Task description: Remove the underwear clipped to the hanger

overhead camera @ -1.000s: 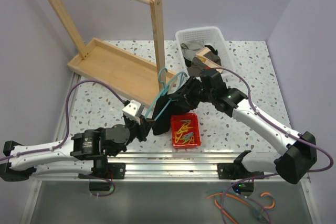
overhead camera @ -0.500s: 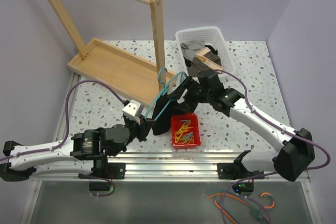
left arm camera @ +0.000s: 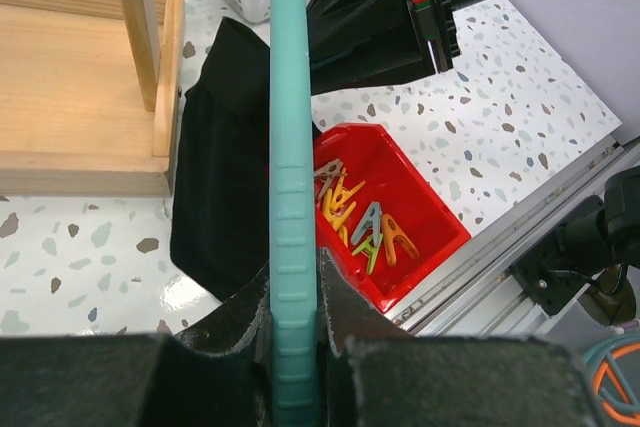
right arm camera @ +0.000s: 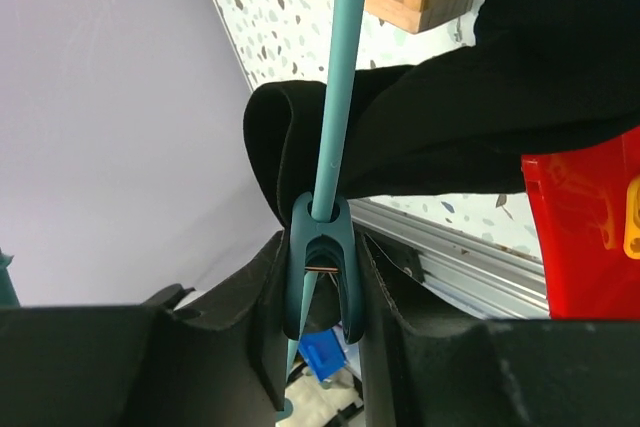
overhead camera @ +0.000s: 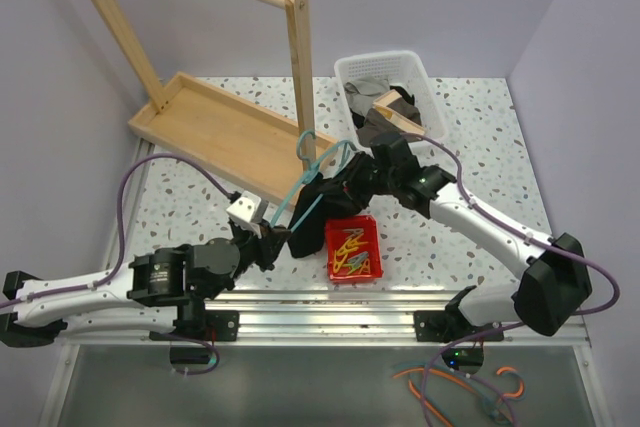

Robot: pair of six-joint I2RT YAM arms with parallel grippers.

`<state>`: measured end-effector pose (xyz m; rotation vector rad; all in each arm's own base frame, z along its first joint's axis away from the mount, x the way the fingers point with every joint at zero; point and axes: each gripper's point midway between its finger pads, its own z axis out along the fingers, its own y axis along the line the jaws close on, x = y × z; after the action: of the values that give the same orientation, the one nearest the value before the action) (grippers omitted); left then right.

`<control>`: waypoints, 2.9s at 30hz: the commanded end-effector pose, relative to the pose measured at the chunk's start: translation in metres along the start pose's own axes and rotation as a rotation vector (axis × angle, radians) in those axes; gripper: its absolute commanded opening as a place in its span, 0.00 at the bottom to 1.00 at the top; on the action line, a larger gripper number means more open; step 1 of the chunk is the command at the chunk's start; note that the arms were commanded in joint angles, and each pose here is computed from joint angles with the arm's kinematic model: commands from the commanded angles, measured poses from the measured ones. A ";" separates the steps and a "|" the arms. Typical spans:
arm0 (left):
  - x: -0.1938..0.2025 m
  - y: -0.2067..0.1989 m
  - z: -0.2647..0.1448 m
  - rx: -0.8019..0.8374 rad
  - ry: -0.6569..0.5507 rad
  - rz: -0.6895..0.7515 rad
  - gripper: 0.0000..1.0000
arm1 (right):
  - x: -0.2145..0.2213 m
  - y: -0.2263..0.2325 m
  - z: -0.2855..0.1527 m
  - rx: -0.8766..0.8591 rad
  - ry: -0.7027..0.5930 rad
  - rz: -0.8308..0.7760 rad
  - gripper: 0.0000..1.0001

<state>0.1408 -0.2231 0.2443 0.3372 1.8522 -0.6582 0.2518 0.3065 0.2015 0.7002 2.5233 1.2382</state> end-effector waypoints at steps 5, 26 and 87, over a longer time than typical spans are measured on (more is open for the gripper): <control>-0.014 0.001 -0.002 -0.009 -0.062 -0.073 0.00 | 0.004 0.013 -0.017 -0.074 0.002 0.001 0.04; -0.007 0.014 -0.003 -0.060 -0.054 -0.082 0.00 | 0.036 0.027 -0.043 -0.250 0.166 -0.024 0.00; -0.007 0.011 -0.007 -0.026 -0.052 -0.067 0.00 | -0.018 0.049 -0.025 -0.214 -0.027 -0.018 0.59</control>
<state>0.1406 -0.2127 0.2407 0.2848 1.8560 -0.6730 0.2642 0.3056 0.2408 0.6611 2.3540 1.4702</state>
